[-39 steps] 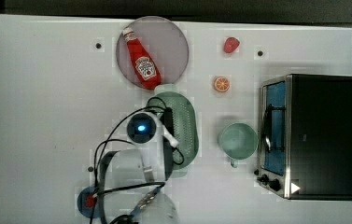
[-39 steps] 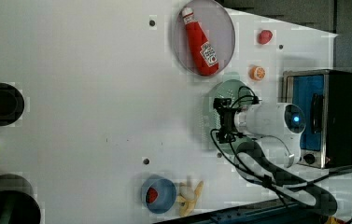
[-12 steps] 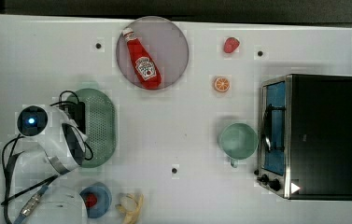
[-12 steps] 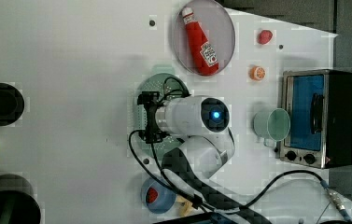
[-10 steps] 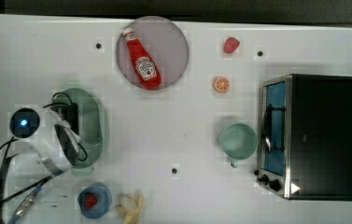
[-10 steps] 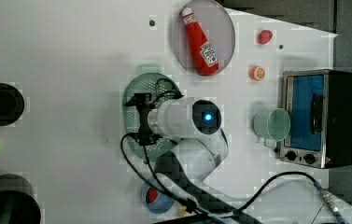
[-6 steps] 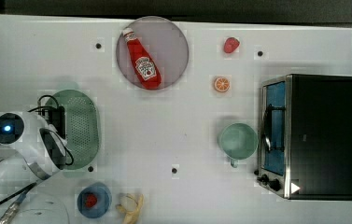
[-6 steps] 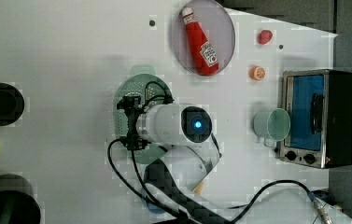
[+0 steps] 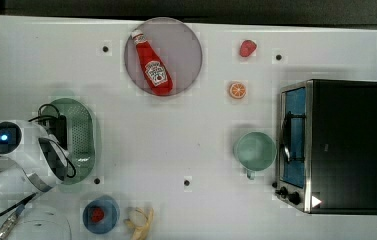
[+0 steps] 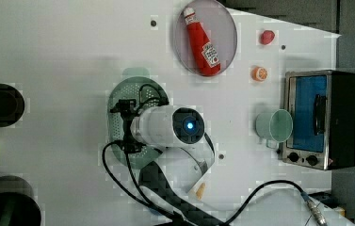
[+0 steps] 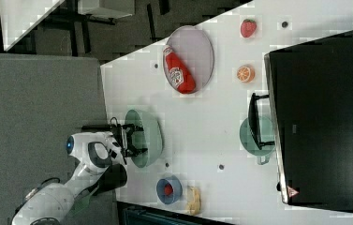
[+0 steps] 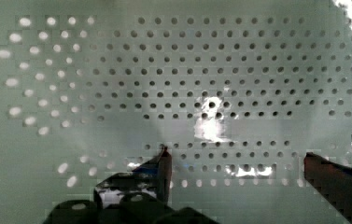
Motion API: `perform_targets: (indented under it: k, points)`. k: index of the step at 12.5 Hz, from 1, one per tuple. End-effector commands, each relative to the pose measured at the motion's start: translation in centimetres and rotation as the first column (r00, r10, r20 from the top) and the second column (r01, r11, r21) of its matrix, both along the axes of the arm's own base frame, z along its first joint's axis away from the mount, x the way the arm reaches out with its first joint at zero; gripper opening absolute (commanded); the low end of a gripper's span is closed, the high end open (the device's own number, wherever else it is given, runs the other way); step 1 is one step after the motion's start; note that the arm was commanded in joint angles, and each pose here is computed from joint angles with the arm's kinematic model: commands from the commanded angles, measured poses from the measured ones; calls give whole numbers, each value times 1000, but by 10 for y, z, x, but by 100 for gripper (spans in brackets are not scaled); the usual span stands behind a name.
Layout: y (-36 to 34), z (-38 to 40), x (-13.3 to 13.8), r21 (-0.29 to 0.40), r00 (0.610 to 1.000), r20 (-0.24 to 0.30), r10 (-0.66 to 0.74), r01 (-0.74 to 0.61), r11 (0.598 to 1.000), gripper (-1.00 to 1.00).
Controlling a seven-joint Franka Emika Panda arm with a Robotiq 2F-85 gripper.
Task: Drag strainer right to left.
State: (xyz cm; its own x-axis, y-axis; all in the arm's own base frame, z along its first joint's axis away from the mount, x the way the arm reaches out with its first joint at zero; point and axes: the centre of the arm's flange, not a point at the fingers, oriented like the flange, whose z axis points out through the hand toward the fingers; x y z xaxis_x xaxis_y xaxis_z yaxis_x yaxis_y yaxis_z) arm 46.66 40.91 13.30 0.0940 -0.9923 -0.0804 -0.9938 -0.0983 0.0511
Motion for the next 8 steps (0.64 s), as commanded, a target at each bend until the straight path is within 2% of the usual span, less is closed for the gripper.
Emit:
perform_targets:
  k: [1, 4, 6, 8]
  points:
    - [14, 15, 3, 30, 996, 22, -89, 89, 996, 100]
    - [7, 34, 12, 9, 999, 34, -14, 14, 1000, 100]
    - [-10, 70, 22, -30, 995, 9, 102, -102, 994, 100]
    - [-31, 130, 39, -32, 967, 38, 252, -251, 968, 100]
